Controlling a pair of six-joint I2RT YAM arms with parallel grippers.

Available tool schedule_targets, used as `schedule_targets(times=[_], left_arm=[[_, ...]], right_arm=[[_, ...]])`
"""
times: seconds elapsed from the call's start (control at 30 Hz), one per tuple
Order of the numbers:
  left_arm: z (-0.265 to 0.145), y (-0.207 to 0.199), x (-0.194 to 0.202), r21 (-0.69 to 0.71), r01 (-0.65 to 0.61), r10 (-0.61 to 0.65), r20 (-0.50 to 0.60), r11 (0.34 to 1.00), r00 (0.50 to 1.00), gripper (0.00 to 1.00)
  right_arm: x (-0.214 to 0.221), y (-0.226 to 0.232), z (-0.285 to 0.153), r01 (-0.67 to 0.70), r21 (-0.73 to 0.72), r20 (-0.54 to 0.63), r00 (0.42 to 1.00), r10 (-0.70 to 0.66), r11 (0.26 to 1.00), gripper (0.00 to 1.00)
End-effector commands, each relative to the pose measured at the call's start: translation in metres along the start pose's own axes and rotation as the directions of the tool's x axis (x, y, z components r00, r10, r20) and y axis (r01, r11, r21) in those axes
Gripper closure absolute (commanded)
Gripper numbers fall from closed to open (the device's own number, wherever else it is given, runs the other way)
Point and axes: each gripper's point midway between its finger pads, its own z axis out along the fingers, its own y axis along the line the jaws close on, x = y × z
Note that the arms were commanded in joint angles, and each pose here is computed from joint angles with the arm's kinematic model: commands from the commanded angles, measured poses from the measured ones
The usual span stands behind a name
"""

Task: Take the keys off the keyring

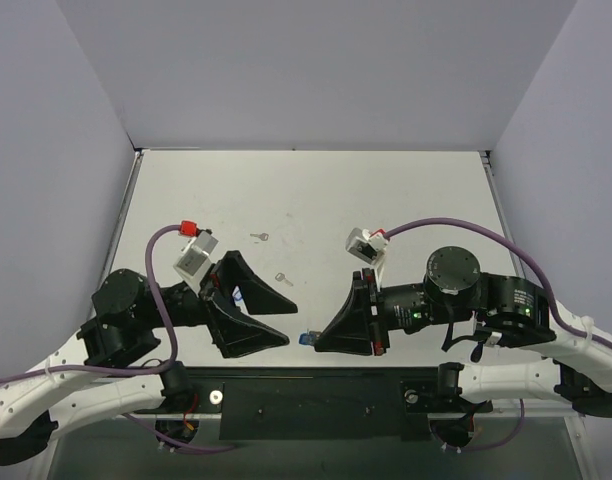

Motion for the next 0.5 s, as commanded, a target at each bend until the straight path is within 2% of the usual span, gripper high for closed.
schedule_targets(times=[0.0,0.23,0.47], left_arm=[[0.008,-0.024,-0.005,0.138,-0.039,0.043,-0.028,0.990,0.999,0.28],[0.016,-0.029,0.002,0.205,0.004,0.010,-0.068,0.979,0.998,0.32],[0.018,-0.035,0.003,0.254,0.031,-0.012,-0.074,0.967,0.997,0.38]], right_arm=[[-0.011,0.039,-0.012,0.071,-0.183,0.032,0.997,-0.067,0.980,1.00],[-0.011,0.047,-0.009,0.080,-0.229,0.022,0.997,-0.077,0.970,1.00],[-0.013,0.044,-0.004,0.079,-0.214,0.022,0.997,-0.076,0.974,1.00]])
